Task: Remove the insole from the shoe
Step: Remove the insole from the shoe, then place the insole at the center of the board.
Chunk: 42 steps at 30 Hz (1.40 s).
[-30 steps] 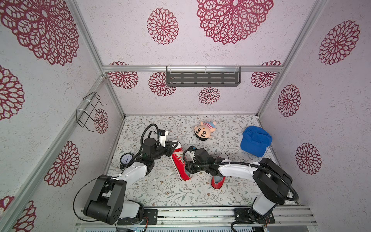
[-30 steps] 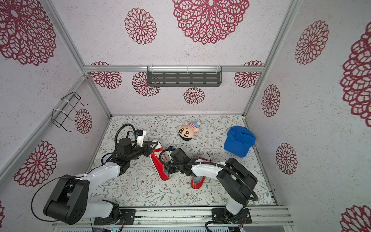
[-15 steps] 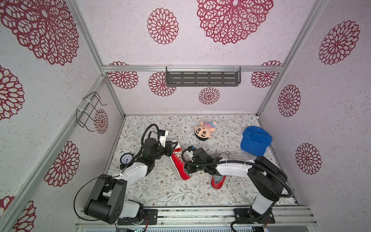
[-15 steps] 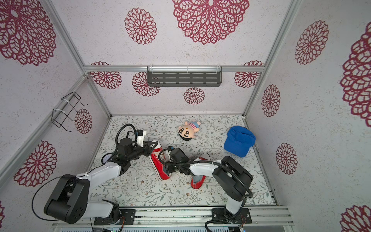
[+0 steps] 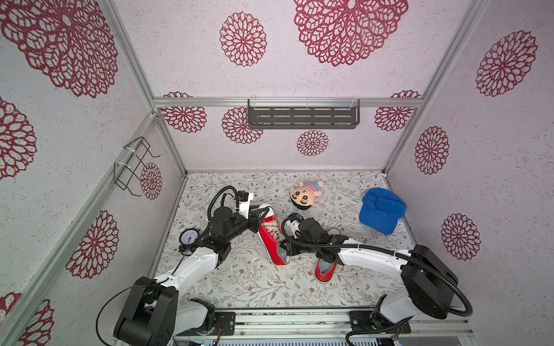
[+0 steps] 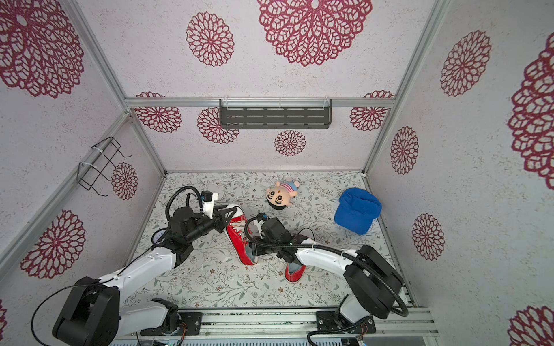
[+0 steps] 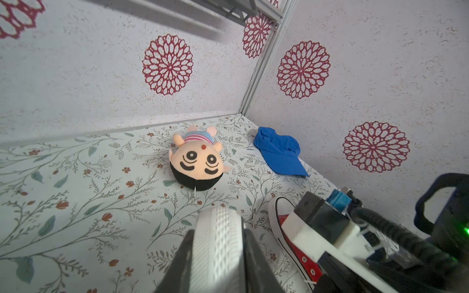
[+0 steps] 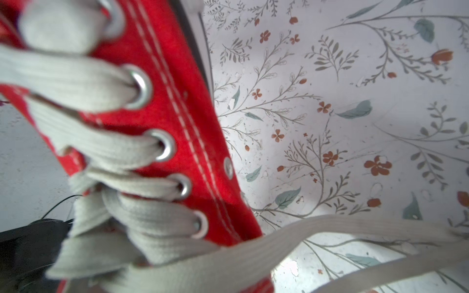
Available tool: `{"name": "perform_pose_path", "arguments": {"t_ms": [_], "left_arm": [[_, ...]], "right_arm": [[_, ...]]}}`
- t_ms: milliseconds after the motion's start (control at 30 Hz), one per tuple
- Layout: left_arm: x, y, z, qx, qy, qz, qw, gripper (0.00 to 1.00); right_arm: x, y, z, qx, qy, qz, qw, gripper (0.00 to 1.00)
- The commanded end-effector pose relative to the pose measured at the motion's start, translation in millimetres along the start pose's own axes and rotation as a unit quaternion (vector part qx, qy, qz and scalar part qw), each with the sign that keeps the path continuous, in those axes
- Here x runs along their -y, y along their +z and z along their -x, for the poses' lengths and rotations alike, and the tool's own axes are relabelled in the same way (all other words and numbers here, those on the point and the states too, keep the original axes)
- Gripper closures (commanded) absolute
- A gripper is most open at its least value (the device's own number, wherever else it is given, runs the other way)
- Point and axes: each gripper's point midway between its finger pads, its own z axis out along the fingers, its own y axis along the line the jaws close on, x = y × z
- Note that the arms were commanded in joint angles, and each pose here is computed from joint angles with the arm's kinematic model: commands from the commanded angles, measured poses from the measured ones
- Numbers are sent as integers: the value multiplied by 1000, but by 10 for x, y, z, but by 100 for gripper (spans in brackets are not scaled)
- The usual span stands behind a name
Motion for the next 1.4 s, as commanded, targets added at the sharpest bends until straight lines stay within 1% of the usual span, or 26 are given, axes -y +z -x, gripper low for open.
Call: {"name": "perform_pose_path", "arguments": {"t_ms": [0, 100, 233, 267, 333, 400, 433, 500, 567, 633, 700, 733, 767, 833, 867, 933, 1033, 1133, 1200, 1267, 1333, 1367], "left_arm": [[-47, -46, -86, -1, 63, 35, 997, 100], [-23, -77, -72, 5, 110, 62, 992, 100], [52, -79, -55, 1, 175, 94, 980, 100], [60, -75, -57, -5, 191, 105, 976, 100], [48, -76, -55, -13, 208, 123, 970, 100], [-24, -111, -54, -13, 213, 145, 966, 100], [-37, -120, -57, -12, 218, 149, 964, 100], [-76, -143, -60, -13, 217, 160, 963, 100], [-82, -169, -49, -10, 217, 163, 962, 100], [-90, -172, -47, -9, 215, 164, 963, 100], [-141, -192, -30, -9, 208, 176, 962, 100], [-173, -204, -29, -8, 204, 181, 962, 100], [-220, -226, 8, -3, 196, 190, 962, 100], [-308, -269, 96, 11, 176, 196, 965, 100], [-369, -297, 149, 18, 163, 201, 966, 100], [-489, -353, 291, 36, 142, 212, 966, 100], [-690, -451, 521, 55, 117, 232, 964, 100], [-853, -559, 753, 54, 106, 254, 960, 100], [-959, -660, 885, 48, 98, 269, 957, 100], [-1070, -776, 1021, 47, 84, 285, 954, 100], [-1230, -932, 1205, 64, 52, 305, 949, 100], [-1312, -1020, 1331, 82, 26, 309, 947, 100]], "right_arm": [[-489, -229, 377, 59, 22, 109, 992, 100], [-550, -259, 405, 61, 36, 130, 989, 100], [-568, -279, 434, 61, 35, 126, 989, 100], [-529, -268, 421, 56, 32, 113, 992, 100], [-372, -247, 384, 43, 23, 64, 997, 100], [-113, -250, 293, 22, 12, -6, 1000, 100], [-7, -262, 256, 13, 9, -31, 999, 100], [210, -292, 137, -13, 17, -68, 997, 100], [319, -315, 58, -26, 21, -82, 996, 100], [347, -349, 16, -30, 24, -79, 996, 100], [466, -425, -60, -45, 21, -106, 993, 100], [559, -478, -102, -54, 19, -130, 990, 100], [702, -556, -182, -69, 15, -168, 983, 100], [895, -680, -364, -106, 9, -218, 970, 100], [982, -740, -470, -125, 9, -238, 963, 100], [1072, -818, -643, -146, 17, -252, 956, 100], [1080, -922, -749, -142, 30, -246, 958, 100], [897, -980, -579, -90, 29, -203, 975, 100], [647, -978, -372, -40, 31, -139, 989, 100], [421, -959, -197, -5, 33, -79, 996, 100], [208, -906, -53, 17, 35, -24, 999, 100], [109, -873, 24, 27, 37, 1, 999, 100]]}}
